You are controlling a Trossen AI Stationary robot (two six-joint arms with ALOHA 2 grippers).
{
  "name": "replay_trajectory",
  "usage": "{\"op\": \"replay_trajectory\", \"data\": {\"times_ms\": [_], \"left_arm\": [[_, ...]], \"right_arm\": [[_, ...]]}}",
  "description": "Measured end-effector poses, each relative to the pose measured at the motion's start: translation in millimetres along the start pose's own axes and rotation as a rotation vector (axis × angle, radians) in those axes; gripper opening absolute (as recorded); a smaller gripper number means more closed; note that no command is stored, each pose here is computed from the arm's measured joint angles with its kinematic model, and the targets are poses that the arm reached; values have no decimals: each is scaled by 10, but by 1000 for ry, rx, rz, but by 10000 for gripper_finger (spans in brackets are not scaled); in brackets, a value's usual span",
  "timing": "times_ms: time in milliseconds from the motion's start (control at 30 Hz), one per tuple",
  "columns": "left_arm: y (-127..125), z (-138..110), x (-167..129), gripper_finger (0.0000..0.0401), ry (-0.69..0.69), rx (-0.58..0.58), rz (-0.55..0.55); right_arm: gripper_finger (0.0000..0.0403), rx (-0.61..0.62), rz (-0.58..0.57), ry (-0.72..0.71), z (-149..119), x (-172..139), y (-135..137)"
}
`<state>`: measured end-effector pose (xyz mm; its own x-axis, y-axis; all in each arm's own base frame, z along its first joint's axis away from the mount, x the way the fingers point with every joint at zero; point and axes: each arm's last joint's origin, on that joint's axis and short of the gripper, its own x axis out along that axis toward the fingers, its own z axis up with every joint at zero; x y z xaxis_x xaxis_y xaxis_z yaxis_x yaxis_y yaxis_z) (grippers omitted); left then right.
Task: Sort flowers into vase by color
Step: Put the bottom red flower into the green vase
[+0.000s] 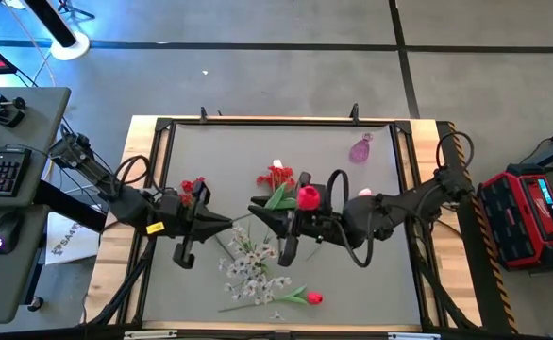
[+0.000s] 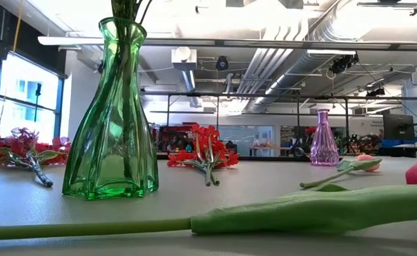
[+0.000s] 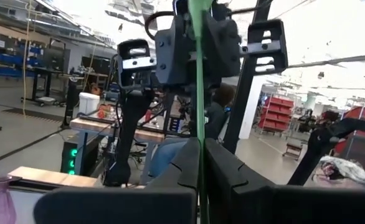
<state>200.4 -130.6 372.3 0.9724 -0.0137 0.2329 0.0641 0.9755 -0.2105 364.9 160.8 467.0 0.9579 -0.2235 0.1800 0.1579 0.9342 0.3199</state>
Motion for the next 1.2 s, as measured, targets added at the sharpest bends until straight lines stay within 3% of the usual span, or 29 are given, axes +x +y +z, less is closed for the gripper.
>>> {"op": "replay_trajectory", "data": {"times_ms": [100, 367, 600, 867, 1200], "left_arm": [[-1, -24, -1, 16, 22, -2, -4], [4, -94, -6, 116, 86, -58, 1], [35, 2, -51, 189, 70, -132, -45], [92, 242, 136, 205, 209, -160, -106], [268, 468, 308, 204, 285, -141, -9]], "right_arm": [[10, -20, -5, 17, -19, 7, -13], [4, -13, -16, 143, -116, 30, -116], [1, 36, 130, 248, -49, 30, -222], [0, 89, 306, 314, -2, 183, -430], [0, 102, 466, 313, 98, 306, -624]]}}
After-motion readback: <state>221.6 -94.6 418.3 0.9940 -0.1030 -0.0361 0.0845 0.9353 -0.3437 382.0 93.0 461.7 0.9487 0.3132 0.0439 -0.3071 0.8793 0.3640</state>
